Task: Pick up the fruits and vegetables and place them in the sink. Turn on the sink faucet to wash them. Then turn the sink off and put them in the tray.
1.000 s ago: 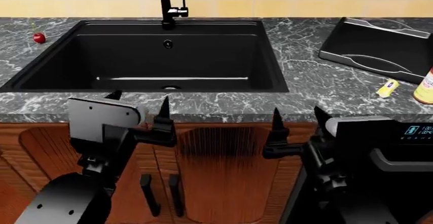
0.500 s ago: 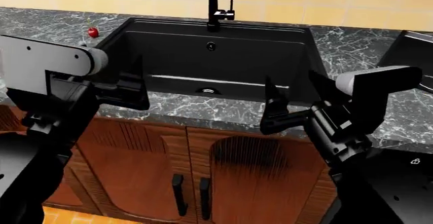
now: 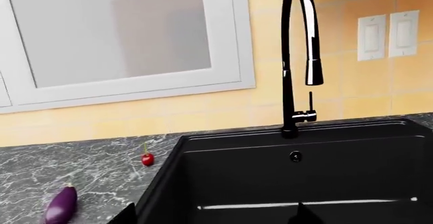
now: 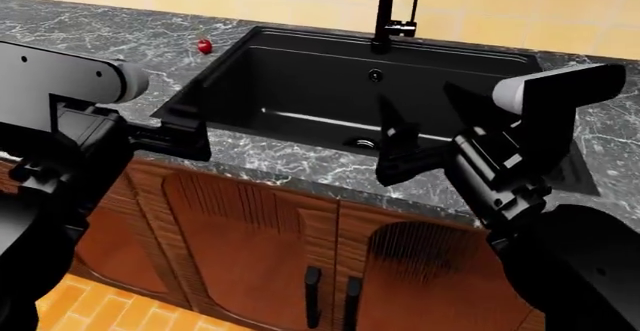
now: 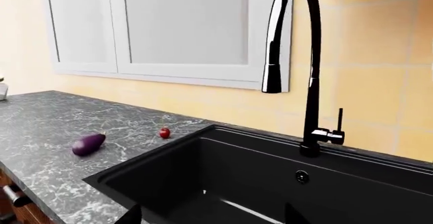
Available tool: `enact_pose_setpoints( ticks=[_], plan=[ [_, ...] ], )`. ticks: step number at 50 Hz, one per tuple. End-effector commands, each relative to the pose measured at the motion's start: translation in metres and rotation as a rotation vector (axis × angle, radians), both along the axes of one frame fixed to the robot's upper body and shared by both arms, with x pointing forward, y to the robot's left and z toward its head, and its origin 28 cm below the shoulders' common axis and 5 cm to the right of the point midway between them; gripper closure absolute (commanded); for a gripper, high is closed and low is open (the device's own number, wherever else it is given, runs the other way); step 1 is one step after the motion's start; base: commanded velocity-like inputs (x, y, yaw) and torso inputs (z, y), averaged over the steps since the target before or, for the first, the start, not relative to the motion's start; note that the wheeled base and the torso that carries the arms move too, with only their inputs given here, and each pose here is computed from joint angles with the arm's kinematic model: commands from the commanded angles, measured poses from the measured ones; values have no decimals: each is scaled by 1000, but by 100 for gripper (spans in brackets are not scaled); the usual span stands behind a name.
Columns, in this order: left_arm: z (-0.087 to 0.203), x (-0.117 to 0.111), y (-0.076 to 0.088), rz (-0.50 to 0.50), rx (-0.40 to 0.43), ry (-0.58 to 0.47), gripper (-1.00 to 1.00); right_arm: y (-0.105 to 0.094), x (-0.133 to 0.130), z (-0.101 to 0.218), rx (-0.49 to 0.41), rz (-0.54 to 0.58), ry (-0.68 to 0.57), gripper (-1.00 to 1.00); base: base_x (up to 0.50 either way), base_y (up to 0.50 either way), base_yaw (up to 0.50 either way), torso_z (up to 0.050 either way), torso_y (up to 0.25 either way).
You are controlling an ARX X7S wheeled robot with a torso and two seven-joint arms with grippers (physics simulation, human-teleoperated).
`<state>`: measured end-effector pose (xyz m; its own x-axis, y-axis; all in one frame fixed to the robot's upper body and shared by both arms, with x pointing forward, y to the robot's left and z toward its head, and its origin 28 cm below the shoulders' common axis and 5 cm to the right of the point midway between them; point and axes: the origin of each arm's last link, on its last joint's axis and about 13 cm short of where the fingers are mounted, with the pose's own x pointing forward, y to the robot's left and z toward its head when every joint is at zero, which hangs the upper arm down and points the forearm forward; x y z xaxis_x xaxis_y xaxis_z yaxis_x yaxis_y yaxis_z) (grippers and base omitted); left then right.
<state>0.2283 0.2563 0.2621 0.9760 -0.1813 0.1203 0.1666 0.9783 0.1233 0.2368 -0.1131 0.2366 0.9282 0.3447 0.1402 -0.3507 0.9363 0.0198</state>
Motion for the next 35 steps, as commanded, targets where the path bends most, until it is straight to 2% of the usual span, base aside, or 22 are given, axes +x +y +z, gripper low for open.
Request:
enact_pose_setpoints(
  ticks=[1, 6, 10, 24, 35],
  plan=[
    [-1, -1, 3, 16, 22, 16, -100, 2, 2, 5, -9, 8, -8, -100, 90, 545, 0, 7, 0],
    [-5, 0, 3, 11, 38, 38, -100, 4, 3, 5, -16, 19, -3, -100, 105, 539, 0, 0, 0],
    [-3, 1, 4, 3, 18, 62, -100, 4, 4, 7, -23, 23, -2, -100, 161, 508, 0, 0, 0],
    [16, -7, 10, 15, -10, 27, -100, 9, 3, 17, -48, 42, -13, -100, 359, 333, 0, 0, 0],
    [21, -9, 11, 22, -6, 20, -100, 11, 2, 23, -57, 55, -20, -100, 319, 488, 0, 0, 0]
  ],
)
